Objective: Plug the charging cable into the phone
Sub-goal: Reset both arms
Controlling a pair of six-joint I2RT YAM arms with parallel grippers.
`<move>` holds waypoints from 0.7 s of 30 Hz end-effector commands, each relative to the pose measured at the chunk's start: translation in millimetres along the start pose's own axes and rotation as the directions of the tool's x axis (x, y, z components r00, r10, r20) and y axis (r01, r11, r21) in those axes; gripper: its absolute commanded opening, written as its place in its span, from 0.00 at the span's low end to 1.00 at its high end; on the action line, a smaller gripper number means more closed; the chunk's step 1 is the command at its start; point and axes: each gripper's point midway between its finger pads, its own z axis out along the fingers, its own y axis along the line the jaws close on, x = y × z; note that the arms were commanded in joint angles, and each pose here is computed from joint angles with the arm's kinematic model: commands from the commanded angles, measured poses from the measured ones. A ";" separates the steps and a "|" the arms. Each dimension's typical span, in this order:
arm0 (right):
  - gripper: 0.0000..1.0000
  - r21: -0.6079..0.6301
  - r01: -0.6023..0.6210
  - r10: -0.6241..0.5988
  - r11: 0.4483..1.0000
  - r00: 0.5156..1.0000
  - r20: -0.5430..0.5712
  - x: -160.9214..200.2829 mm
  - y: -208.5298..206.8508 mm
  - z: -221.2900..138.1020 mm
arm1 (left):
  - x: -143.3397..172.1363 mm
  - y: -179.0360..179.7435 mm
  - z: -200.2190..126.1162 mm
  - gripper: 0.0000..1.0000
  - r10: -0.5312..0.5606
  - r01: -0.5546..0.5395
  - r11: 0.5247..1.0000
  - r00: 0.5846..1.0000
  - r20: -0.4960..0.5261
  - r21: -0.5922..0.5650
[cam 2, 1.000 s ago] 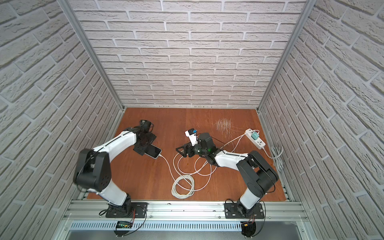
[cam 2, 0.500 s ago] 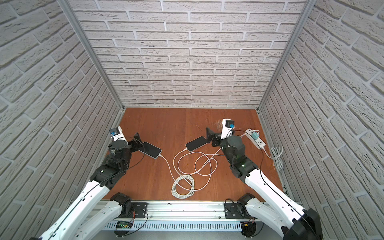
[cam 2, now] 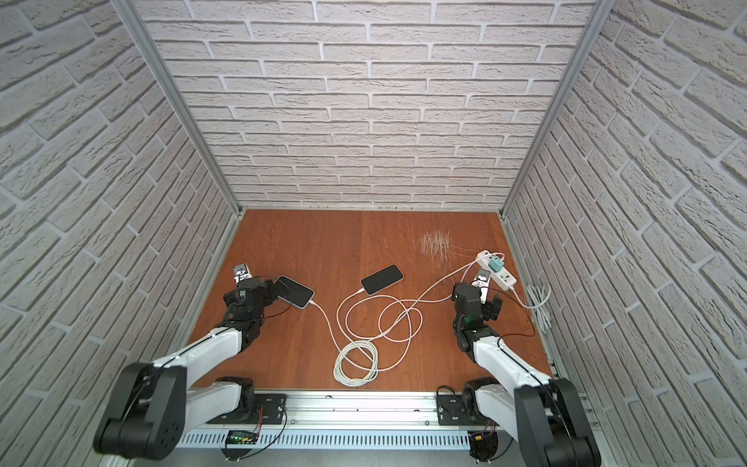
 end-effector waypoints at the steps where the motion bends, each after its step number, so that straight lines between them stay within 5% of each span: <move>1: 0.95 -0.084 -0.120 0.133 0.989 0.974 0.184 -30.5 8.6 7.1 | -45.6 -28.4 0.2 0.92 0.030 -0.063 0.988 0.973 0.228 0.138; 5: 0.94 -0.153 -0.093 0.125 0.984 0.969 0.211 -43.4 29.2 25.5 | -43.6 -18.3 12.4 0.93 -0.019 -0.020 0.989 0.967 0.255 0.149; 6: 0.91 -0.181 -0.031 0.054 0.983 0.991 0.122 -29.7 40.3 31.2 | -44.2 -20.4 19.7 0.93 -0.029 -0.012 0.985 0.970 0.242 0.169; 10: 0.81 -0.350 0.091 -0.052 0.932 0.992 0.118 -19.2 84.4 40.4 | -27.9 -38.3 44.4 0.98 0.016 -0.046 0.967 0.992 0.123 0.251; 15: 0.83 -0.331 0.052 -0.037 0.942 0.998 0.054 -16.5 77.1 49.9 | -26.0 -41.2 43.6 0.98 0.028 -0.061 0.966 0.991 0.131 0.251; 18: 0.99 -0.331 0.050 -0.032 0.942 0.998 0.059 -17.8 76.4 49.3 | -27.5 -40.2 45.3 0.98 0.013 -0.046 0.963 0.992 0.123 0.267; 21: 0.99 -0.333 0.048 -0.028 0.942 0.998 0.065 -18.9 76.4 48.4 | -27.0 -40.0 45.3 0.98 0.012 -0.044 0.962 0.993 0.122 0.269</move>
